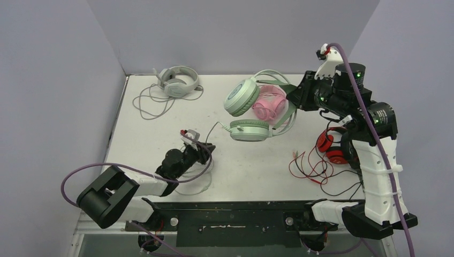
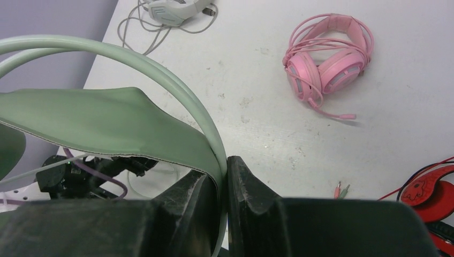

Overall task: Wrap the headphones
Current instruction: Pick up the headphones from the center of the board, then wrap the headphones cable around the headphones.

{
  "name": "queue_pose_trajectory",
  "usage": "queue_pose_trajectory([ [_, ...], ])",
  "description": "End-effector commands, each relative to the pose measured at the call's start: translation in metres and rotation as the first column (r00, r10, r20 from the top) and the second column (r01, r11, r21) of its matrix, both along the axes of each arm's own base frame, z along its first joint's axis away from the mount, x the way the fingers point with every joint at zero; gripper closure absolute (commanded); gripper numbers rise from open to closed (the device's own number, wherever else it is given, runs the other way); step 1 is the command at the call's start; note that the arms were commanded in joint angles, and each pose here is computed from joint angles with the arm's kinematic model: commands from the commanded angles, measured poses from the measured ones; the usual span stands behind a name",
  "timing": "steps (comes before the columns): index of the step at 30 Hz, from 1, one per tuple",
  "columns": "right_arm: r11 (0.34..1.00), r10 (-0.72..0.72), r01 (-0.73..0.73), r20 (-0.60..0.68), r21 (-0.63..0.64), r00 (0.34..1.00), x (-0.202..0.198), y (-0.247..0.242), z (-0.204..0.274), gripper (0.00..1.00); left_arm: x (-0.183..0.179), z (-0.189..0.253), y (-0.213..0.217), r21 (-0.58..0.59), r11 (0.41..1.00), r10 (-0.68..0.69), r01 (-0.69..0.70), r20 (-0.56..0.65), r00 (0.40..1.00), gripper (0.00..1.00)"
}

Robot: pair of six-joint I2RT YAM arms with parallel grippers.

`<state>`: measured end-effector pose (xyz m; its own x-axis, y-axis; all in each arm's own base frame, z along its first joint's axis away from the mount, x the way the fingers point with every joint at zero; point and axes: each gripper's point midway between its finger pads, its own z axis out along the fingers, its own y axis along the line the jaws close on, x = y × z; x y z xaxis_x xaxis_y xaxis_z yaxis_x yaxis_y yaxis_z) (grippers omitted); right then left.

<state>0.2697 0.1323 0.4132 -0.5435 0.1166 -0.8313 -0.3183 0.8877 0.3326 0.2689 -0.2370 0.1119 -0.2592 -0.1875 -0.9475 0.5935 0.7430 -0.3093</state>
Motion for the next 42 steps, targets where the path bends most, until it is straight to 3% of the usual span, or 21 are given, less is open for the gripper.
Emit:
queue_pose_trajectory([
  [1,0.996,0.031,-0.037,0.068,0.084,0.997,-0.014,0.006,0.029,1.00,0.033,0.087,-0.007,-0.180,0.983,-0.001,0.035,0.188,0.982,0.87],
  [3,0.999,-0.002,0.000,0.044,0.042,0.999,-0.013,-0.003,0.011,1.00,0.045,0.116,-0.004,-0.212,0.977,0.016,0.033,0.225,0.974,0.99],
  [4,1.000,-0.022,0.022,0.036,0.023,0.999,-0.012,-0.007,0.001,1.00,0.051,0.128,-0.002,-0.213,0.977,0.025,0.026,0.235,0.972,1.00],
  [12,0.981,-0.166,0.164,-0.015,-0.099,0.986,-0.004,-0.036,-0.067,1.00,0.052,0.225,0.000,-0.182,0.982,0.026,0.043,0.362,0.932,1.00],
  [19,0.975,-0.137,0.115,-0.106,-0.192,0.985,-0.002,-0.036,-0.124,1.00,0.032,0.291,-0.020,-0.066,0.984,-0.121,0.168,0.452,0.884,1.00],
  [25,0.971,-0.003,-0.028,-0.129,-0.239,0.992,-0.018,0.006,-0.149,1.00,0.036,0.283,-0.069,0.188,0.940,-0.338,0.286,0.373,0.864,1.00],
  [33,0.933,0.148,-0.173,-0.100,-0.317,0.984,-0.052,0.058,-0.162,1.00,0.048,0.252,-0.100,0.305,0.873,-0.447,0.381,0.187,0.875,1.00],
  [42,0.914,0.021,-0.037,-0.043,-0.405,0.999,-0.033,0.049,-0.185,1.00,0.047,0.252,-0.108,0.332,0.877,-0.414,0.347,0.155,0.897,1.00],
])
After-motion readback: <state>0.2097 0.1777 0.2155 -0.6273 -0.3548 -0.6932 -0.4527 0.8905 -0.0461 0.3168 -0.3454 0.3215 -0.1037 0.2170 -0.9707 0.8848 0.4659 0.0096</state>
